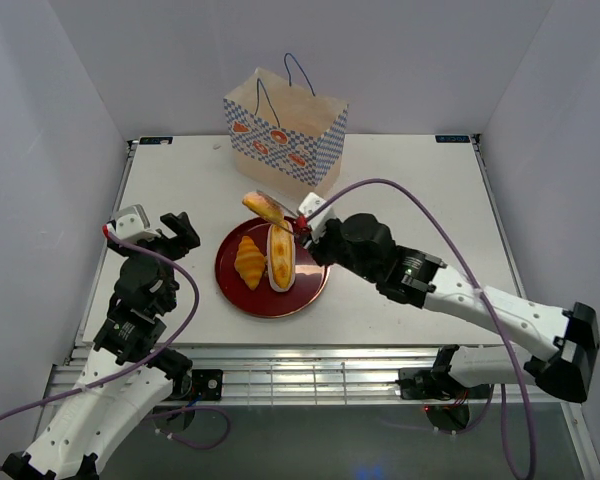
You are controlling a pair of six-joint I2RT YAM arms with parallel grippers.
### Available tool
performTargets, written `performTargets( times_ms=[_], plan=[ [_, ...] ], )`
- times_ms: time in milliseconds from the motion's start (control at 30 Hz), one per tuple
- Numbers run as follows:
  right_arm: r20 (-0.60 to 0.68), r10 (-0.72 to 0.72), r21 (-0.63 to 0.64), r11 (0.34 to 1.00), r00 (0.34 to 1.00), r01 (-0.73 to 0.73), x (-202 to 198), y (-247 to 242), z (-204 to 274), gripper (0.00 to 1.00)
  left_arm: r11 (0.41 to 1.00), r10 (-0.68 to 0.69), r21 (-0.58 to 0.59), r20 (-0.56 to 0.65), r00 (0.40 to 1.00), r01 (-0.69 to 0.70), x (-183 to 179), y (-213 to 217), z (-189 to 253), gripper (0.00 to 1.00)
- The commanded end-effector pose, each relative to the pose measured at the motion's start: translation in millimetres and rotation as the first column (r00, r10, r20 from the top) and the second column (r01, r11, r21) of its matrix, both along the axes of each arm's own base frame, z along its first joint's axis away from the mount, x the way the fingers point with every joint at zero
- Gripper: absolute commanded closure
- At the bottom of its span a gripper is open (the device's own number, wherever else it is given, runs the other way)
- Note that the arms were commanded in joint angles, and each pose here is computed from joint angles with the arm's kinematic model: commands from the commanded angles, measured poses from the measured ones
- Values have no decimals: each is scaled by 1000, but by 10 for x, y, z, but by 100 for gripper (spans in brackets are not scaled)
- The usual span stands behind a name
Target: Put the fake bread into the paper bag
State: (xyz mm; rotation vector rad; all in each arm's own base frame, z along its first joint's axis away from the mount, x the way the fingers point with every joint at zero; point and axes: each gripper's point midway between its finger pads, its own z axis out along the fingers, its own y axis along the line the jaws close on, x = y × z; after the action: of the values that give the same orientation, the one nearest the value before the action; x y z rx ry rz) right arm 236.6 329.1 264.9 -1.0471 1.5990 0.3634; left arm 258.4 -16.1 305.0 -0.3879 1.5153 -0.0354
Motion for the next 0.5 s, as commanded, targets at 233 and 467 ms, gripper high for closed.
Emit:
performTargets(
  times_ms=[233,467],
  plan=[
    [151,-302,423,880,941,215,341,-678,1259,66,1000,-15,10,-8,1000,15,10,-32,-23,8],
    [130,-359,435,858,924,272,1064,-805,1375,64,1000,-27,13,-14,1000,27,29,-61,-40,8]
  ],
)
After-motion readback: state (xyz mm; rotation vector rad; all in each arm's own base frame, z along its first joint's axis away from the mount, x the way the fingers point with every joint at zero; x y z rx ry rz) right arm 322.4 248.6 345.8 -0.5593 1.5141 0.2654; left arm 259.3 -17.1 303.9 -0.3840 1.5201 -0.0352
